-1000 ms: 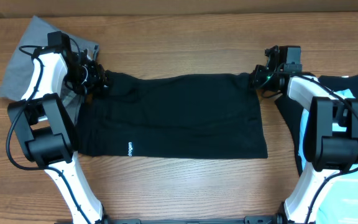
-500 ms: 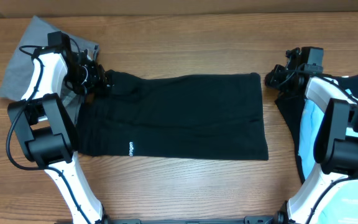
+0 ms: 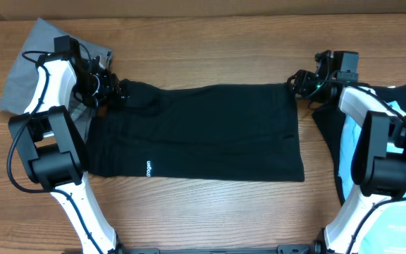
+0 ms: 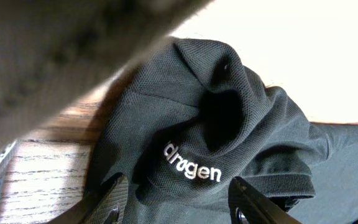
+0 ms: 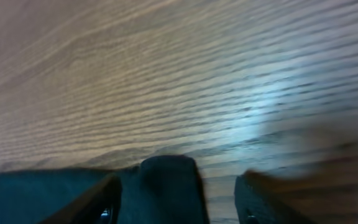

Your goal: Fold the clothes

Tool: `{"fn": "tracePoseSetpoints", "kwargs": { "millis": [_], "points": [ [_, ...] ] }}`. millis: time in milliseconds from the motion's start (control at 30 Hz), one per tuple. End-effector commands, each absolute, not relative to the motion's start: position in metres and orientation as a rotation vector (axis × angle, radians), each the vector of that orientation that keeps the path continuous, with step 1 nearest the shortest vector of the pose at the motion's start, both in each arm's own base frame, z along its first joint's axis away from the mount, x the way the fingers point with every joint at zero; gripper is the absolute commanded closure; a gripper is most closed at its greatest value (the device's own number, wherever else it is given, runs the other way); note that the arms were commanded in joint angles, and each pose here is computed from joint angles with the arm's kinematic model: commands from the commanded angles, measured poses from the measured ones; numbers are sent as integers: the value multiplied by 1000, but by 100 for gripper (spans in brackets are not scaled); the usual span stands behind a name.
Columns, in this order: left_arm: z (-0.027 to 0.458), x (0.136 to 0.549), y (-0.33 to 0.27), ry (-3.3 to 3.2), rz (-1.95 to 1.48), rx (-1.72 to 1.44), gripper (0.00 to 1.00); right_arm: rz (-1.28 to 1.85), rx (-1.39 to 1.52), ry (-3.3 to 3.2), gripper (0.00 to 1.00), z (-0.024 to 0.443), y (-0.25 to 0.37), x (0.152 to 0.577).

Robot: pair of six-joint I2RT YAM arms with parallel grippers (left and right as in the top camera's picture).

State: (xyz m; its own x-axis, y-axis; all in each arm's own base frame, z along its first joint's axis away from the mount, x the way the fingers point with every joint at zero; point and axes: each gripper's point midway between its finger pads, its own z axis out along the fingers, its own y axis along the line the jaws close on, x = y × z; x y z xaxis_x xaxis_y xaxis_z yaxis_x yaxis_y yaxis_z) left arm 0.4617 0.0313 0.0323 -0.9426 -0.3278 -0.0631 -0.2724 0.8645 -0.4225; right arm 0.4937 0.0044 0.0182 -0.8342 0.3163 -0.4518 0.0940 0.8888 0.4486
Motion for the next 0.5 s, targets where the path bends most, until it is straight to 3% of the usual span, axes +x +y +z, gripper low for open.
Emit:
{"fn": "tracePoseSetpoints", "kwargs": {
  "millis": [0, 167, 333, 467],
  "points": [
    [56, 471, 29, 2856, -622, -400, 45, 590, 222, 2549, 39, 9, 20, 492],
    [56, 470, 29, 2856, -623, -400, 45, 590, 233, 2565, 63, 7, 19, 488],
    [56, 471, 28, 2855, -626, -400, 44, 597, 247, 2567, 96, 8, 17, 487],
    [56, 470, 28, 2858, -627, -401, 45, 597, 262, 2540, 96, 20, 9, 489]
  ]
}}
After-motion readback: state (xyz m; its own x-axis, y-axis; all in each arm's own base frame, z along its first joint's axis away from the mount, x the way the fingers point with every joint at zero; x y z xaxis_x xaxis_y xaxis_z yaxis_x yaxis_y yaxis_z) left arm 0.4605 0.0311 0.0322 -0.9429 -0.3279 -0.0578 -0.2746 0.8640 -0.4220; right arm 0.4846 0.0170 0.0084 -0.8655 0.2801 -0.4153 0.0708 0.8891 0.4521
